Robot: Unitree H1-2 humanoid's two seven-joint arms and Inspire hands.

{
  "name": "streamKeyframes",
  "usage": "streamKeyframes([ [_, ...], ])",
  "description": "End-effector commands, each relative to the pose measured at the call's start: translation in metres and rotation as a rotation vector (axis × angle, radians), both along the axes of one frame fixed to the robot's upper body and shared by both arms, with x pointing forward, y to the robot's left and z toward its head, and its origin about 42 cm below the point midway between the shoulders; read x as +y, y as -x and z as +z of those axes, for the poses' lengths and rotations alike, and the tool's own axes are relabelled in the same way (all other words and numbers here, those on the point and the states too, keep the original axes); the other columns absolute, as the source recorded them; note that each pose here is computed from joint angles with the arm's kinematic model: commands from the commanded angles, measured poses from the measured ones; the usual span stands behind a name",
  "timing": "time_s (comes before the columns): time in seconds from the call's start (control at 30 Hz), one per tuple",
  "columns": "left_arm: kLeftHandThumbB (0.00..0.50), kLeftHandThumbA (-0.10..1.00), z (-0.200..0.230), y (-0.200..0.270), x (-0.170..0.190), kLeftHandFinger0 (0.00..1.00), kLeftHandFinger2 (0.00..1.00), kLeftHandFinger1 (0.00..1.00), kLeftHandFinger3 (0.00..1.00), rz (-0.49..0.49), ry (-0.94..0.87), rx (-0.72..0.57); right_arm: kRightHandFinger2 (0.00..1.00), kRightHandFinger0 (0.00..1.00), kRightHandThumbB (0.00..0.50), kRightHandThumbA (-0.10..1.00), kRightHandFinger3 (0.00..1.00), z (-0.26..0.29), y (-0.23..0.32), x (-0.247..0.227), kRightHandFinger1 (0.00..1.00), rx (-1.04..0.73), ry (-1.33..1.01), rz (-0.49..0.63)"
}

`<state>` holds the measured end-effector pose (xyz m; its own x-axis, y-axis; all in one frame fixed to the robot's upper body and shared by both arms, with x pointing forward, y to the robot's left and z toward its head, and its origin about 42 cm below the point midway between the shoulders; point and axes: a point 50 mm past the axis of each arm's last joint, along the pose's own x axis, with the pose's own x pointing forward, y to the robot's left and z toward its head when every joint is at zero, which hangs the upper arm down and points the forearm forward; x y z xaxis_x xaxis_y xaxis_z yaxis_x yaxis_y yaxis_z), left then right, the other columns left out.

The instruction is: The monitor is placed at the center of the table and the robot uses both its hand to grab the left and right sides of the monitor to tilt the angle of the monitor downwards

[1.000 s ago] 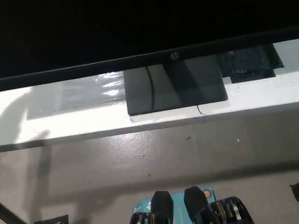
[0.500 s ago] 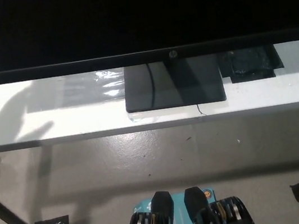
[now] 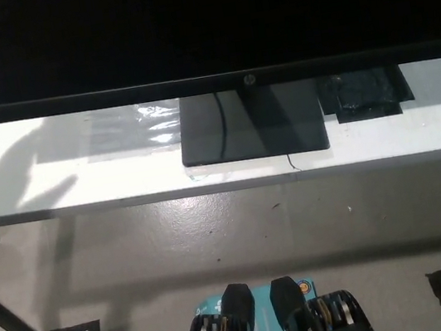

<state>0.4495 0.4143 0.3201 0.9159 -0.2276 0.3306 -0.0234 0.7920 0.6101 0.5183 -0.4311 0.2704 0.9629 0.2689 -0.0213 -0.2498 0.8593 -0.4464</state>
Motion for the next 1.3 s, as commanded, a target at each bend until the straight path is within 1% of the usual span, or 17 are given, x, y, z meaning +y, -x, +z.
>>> streamKeyframes([
  [0.0, 0.395, 0.89, -0.007, -0.015, -0.02, 1.0, 1.0, 1.0, 1.0, -0.08, -0.099, 0.113, 1.0, 1.0, 0.5, 0.79, 1.0, 0.041, -0.02, 0.028, 1.0, -0.112, 0.088, 0.056],
  [0.1, 0.395, 0.88, -0.007, -0.022, -0.024, 1.0, 1.0, 1.0, 1.0, -0.073, -0.128, 0.132, 1.0, 1.0, 0.5, 0.75, 1.0, 0.043, -0.02, 0.03, 1.0, -0.123, 0.155, 0.054],
  [0.23, 0.384, 0.83, -0.007, -0.032, -0.029, 1.0, 1.0, 1.0, 1.0, -0.079, -0.162, 0.14, 1.0, 1.0, 0.5, 0.78, 1.0, 0.045, -0.026, 0.036, 1.0, -0.147, 0.318, 0.033],
  [0.27, 0.396, 0.84, -0.005, -0.035, -0.031, 1.0, 1.0, 1.0, 1.0, -0.076, -0.188, 0.14, 1.0, 1.0, 0.5, 0.78, 1.0, 0.045, -0.028, 0.038, 1.0, -0.155, 0.361, 0.027],
  [0.4, 0.397, 0.84, -0.005, -0.037, -0.031, 1.0, 1.0, 1.0, 1.0, -0.075, -0.196, 0.139, 1.0, 1.0, 0.5, 0.78, 1.0, 0.045, -0.029, 0.038, 1.0, -0.157, 0.375, 0.02],
  [0.43, 0.423, 0.84, -0.005, -0.047, -0.03, 1.0, 1.0, 1.0, 1.0, -0.055, -0.233, 0.145, 1.0, 1.0, 0.5, 0.79, 1.0, 0.046, -0.033, 0.044, 1.0, -0.172, 0.456, -0.006],
  [0.5, 0.429, 0.83, -0.004, -0.063, -0.03, 1.0, 1.0, 1.0, 1.0, -0.023, -0.266, 0.171, 1.0, 1.0, 0.5, 0.7, 1.0, 0.049, -0.038, 0.052, 1.0, -0.19, 0.549, -0.035],
  [0.6, 0.428, 0.82, -0.004, -0.065, -0.03, 1.0, 1.0, 1.0, 1.0, -0.024, -0.269, 0.17, 1.0, 1.0, 0.5, 0.69, 1.0, 0.049, -0.039, 0.052, 1.0, -0.194, 0.555, -0.039],
  [0.63, 0.437, 0.81, -0.003, -0.072, -0.03, 1.0, 1.0, 1.0, 1.0, -0.01, -0.277, 0.184, 1.0, 1.0, 0.497, 0.63, 1.0, 0.051, -0.041, 0.057, 1.0, -0.207, 0.575, -0.051],
  [0.73, 0.426, 0.8, -0.002, -0.085, -0.031, 1.0, 1.0, 1.0, 1.0, 0.023, -0.314, 0.201, 1.0, 1.0, 0.492, 0.6, 1.0, 0.054, -0.046, 0.066, 1.0, -0.241, 0.614, -0.071],
  [0.77, 0.425, 0.8, -0.002, -0.086, -0.03, 1.0, 1.0, 1.0, 1.0, 0.023, -0.315, 0.201, 1.0, 1.0, 0.493, 0.6, 1.0, 0.054, -0.046, 0.066, 1.0, -0.242, 0.615, -0.072],
  [0.87, 0.459, 0.82, -0.001, -0.097, -0.031, 1.0, 1.0, 1.0, 1.0, 0.073, -0.335, 0.209, 1.0, 1.0, 0.5, 0.62, 1.0, 0.058, -0.051, 0.076, 1.0, -0.282, 0.692, -0.104],
  [1.03, 0.453, 0.82, 0.0, -0.101, -0.032, 1.0, 1.0, 1.0, 1.0, 0.082, -0.341, 0.213, 1.0, 1.0, 0.5, 0.63, 1.0, 0.059, -0.054, 0.08, 1.0, -0.3, 0.726, -0.114],
  [1.1, 0.469, 0.84, -0.001, -0.105, -0.038, 1.0, 1.0, 1.0, 1.0, 0.08, -0.348, 0.211, 1.0, 1.0, 0.5, 0.65, 1.0, 0.065, -0.057, 0.084, 1.0, -0.321, 0.76, -0.13],
  [1.17, 0.47, 0.84, -0.001, -0.106, -0.038, 1.0, 1.0, 1.0, 1.0, 0.081, -0.352, 0.209, 1.0, 1.0, 0.5, 0.66, 1.0, 0.065, -0.057, 0.084, 1.0, -0.322, 0.759, -0.133],
  [1.2, 0.474, 0.85, -0.002, -0.105, -0.038, 1.0, 1.0, 1.0, 1.0, 0.077, -0.356, 0.207, 1.0, 1.0, 0.5, 0.7, 1.0, 0.063, -0.056, 0.083, 1.0, -0.326, 0.739, -0.131],
  [1.27, 0.469, 0.86, -0.003, -0.103, -0.037, 1.0, 1.0, 1.0, 1.0, 0.071, -0.362, 0.202, 1.0, 1.0, 0.5, 0.7, 1.0, 0.061, -0.054, 0.081, 1.0, -0.334, 0.711, -0.128],
])
